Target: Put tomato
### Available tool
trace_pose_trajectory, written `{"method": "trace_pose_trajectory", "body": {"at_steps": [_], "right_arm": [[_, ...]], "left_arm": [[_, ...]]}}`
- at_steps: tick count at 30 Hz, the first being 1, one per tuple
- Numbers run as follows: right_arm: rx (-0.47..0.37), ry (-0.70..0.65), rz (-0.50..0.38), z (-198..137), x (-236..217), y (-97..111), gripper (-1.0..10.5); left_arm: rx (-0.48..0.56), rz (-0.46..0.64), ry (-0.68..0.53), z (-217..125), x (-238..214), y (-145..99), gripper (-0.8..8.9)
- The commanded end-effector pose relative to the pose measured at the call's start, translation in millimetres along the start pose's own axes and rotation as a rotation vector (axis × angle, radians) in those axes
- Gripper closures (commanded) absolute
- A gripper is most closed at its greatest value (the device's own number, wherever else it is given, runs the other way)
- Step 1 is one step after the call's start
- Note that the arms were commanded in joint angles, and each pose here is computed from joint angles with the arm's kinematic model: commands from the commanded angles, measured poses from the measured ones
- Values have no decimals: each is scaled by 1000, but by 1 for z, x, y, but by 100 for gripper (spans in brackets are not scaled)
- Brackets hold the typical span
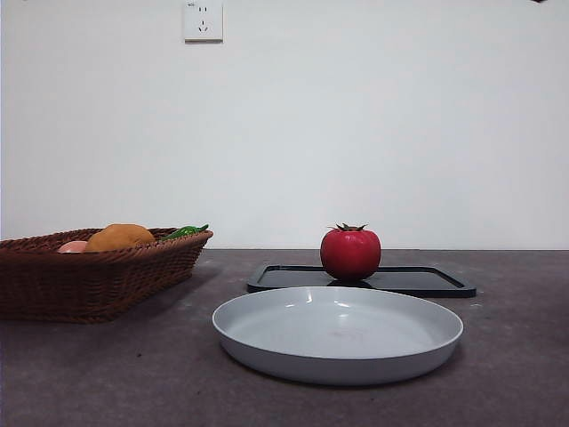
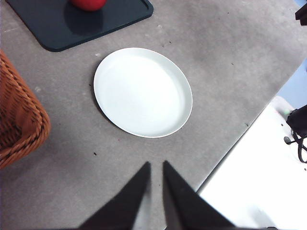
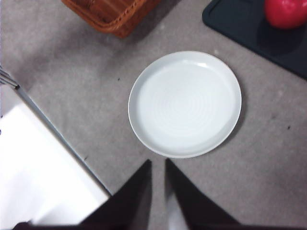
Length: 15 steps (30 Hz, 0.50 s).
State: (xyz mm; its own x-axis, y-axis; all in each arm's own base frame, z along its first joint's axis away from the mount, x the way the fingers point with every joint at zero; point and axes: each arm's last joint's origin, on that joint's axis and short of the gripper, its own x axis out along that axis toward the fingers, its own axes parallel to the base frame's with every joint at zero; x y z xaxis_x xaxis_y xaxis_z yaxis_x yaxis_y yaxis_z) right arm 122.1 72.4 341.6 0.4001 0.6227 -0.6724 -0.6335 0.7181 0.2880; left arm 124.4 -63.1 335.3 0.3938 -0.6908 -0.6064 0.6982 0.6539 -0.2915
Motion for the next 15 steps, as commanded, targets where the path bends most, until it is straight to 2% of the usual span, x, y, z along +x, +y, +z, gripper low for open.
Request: {"method": "trace_pose_trajectory", "body": {"at_steps": [1, 15], "right_arm": [[-11, -31, 5, 5, 0, 1, 940], [-17, -46, 6, 7, 0, 1, 940]], "left_arm": [[15, -6, -13, 4, -2, -1, 806], [15, -6, -13, 4, -2, -1, 806]]}}
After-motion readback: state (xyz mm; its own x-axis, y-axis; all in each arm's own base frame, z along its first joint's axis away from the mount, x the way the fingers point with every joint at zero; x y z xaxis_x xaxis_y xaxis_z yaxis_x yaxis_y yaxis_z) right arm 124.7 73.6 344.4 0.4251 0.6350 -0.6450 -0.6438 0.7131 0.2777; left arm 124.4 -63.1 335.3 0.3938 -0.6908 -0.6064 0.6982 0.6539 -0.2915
